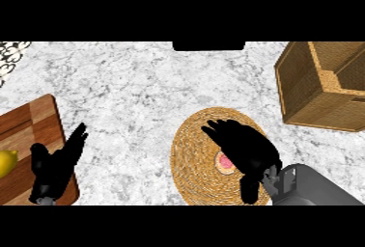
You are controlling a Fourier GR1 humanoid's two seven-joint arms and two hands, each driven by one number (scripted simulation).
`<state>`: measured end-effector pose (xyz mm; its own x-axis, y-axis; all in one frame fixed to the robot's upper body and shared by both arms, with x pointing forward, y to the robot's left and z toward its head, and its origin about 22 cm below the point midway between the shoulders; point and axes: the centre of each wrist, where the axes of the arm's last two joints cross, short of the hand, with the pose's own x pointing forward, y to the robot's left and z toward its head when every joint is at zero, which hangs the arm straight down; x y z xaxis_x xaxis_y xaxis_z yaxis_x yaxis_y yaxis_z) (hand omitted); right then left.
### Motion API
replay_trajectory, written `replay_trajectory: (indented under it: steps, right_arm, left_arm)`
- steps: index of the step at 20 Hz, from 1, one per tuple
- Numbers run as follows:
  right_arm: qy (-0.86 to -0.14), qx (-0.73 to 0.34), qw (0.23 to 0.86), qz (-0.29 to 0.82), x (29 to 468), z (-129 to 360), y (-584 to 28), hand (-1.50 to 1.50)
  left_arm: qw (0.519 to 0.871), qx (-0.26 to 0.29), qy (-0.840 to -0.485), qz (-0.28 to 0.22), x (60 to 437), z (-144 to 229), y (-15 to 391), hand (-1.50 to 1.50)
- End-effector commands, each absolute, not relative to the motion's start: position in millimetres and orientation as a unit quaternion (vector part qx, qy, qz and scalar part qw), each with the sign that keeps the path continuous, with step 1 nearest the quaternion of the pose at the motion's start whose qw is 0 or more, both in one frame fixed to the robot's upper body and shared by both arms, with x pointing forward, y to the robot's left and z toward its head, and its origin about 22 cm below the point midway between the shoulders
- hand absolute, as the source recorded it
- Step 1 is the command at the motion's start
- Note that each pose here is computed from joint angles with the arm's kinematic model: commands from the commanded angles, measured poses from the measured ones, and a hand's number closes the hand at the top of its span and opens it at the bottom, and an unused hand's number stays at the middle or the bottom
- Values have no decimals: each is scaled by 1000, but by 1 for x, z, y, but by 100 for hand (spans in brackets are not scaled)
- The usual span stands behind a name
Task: Pick the cupcake from the placemat and place it in the basket
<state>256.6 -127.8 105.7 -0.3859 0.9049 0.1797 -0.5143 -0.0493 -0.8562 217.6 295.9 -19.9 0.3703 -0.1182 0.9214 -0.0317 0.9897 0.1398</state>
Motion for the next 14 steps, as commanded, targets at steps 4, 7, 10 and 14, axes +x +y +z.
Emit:
replay_trajectory:
  steps: [4, 7, 10, 14]
  right_arm:
    - [-456, -205, 513, 698, 252, 83, -125, -150]
    - [-458, -212, 514, 694, 261, 90, -112, -150]
    - [-455, -211, 510, 698, 265, 80, -130, -150]
    - [-457, -213, 516, 692, 259, 67, -116, -150]
  left_arm:
    - [870, 71, -487, -18, 186, -51, 295, 0]
    - [870, 68, -489, -14, 195, -49, 308, 0]
    - [869, 84, -487, -11, 205, -39, 299, 0]
    - [873, 63, -484, -24, 200, -44, 295, 0]
